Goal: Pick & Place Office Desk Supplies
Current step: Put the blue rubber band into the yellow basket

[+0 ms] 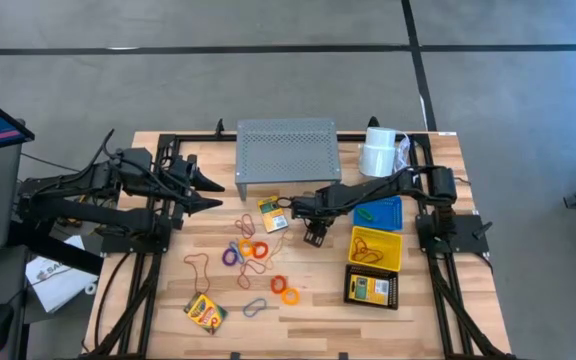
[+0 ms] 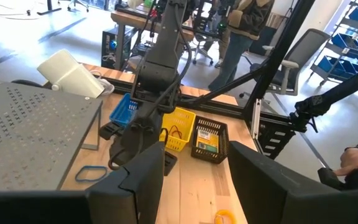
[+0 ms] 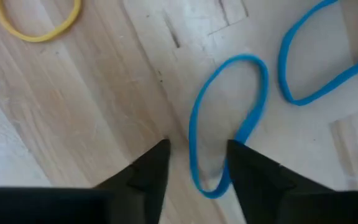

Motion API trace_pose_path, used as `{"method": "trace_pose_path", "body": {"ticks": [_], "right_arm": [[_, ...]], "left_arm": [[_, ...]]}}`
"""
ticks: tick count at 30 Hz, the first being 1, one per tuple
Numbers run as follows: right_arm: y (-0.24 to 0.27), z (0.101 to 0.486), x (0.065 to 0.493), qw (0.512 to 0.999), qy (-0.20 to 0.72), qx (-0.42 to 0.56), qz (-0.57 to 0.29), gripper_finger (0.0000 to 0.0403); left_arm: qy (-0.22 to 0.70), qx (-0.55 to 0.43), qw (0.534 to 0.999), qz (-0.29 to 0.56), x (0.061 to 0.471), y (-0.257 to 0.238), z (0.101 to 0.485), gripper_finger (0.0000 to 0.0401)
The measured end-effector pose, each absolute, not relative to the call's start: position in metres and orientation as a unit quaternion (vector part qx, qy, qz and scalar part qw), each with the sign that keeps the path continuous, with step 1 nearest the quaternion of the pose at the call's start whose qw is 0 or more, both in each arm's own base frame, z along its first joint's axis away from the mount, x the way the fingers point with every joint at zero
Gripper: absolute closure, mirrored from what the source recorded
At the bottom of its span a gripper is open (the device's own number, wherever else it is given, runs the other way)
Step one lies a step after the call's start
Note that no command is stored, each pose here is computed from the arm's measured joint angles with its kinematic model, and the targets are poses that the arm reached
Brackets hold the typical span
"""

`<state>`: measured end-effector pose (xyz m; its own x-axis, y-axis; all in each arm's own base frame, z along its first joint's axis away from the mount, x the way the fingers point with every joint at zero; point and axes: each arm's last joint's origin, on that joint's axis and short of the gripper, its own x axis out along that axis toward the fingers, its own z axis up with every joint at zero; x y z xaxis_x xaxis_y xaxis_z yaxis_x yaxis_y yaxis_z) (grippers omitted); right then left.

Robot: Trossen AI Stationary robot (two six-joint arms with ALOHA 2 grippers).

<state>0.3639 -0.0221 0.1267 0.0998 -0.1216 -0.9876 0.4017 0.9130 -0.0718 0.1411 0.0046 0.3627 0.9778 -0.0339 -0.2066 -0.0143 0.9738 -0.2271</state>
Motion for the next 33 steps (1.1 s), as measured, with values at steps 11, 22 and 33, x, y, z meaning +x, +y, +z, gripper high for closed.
{"method": "trace_pose_path", "body": {"ticks": [11, 22, 33], "right_arm": [[-0.02, 0.128, 0.364, 0.731, 0.645, 0.143, -0.168, 0.0397], [-0.019, 0.171, 0.352, 0.751, 0.614, 0.181, -0.163, 0.0402], [-0.017, 0.235, 0.32, 0.767, 0.572, 0.227, -0.179, 0.0403]], "left_arm": [[0.105, -0.115, 0.988, -0.005, 0.141, 0.005, 0.363, 0.0229], [0.105, -0.115, 0.988, -0.005, 0.141, 0.005, 0.362, 0.0229], [0.105, -0.114, 0.988, -0.005, 0.141, 0.005, 0.362, 0.0229]]}}
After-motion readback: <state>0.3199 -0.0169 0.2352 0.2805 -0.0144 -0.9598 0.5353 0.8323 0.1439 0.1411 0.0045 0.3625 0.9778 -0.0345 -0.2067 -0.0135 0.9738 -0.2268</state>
